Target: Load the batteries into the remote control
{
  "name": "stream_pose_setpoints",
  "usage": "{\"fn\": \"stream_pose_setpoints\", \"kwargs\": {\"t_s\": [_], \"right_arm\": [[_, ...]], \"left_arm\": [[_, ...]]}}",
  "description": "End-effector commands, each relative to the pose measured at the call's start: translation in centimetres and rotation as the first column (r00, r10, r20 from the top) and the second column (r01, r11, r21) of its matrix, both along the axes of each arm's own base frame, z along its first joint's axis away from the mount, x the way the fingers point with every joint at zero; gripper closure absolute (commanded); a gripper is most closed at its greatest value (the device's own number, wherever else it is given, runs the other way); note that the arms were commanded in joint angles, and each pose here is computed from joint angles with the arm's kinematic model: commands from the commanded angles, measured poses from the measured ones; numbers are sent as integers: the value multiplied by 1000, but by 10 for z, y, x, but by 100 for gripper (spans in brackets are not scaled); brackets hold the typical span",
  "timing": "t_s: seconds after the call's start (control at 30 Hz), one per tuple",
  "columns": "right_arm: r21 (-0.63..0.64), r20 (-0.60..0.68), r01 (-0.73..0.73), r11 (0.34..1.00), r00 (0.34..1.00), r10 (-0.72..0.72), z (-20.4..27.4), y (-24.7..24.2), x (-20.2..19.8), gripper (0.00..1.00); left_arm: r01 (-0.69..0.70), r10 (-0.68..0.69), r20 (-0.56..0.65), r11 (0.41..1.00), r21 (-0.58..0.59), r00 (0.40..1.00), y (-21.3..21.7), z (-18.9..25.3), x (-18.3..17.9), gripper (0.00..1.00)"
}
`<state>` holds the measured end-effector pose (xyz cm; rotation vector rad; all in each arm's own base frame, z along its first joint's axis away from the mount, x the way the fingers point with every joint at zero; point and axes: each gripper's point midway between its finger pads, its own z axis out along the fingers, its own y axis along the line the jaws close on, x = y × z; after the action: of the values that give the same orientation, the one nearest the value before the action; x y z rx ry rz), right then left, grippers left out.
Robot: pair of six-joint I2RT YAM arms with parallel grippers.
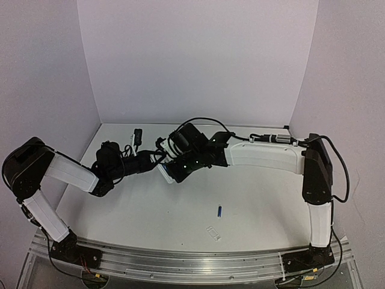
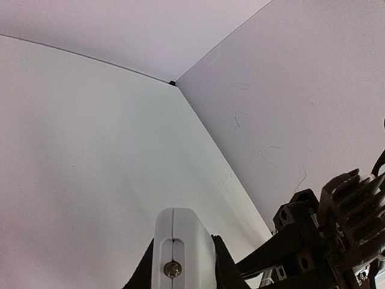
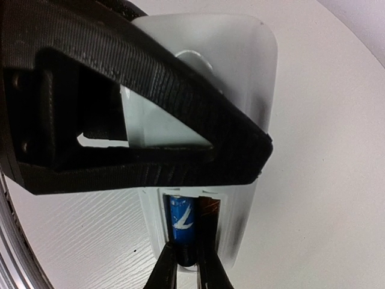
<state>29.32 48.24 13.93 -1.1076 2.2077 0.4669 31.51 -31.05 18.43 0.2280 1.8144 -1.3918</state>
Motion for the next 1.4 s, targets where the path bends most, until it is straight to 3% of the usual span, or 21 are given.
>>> {"fn": "stream_pose_setpoints", "kwargs": {"t_s": [0.0, 0.37, 0.77, 1.37], "right_arm": [[218, 138, -26, 976, 990, -5, 20, 53, 26, 88], [239, 96, -38, 970, 995, 16, 23, 47, 14, 90], [247, 131, -22, 969, 991, -11, 49, 29, 10, 86], [258, 96, -85, 962, 993, 62, 93, -7, -23, 69]], "left_arm": [[469, -410, 272, 857, -212, 871, -43, 112, -98, 100], [409, -353, 254, 886, -217, 900, -42, 113, -87, 100], [244, -223, 114, 943, -226, 968, -33, 85, -57, 100], [225, -215, 67, 947, -230, 974, -24, 66, -47, 100]]}}
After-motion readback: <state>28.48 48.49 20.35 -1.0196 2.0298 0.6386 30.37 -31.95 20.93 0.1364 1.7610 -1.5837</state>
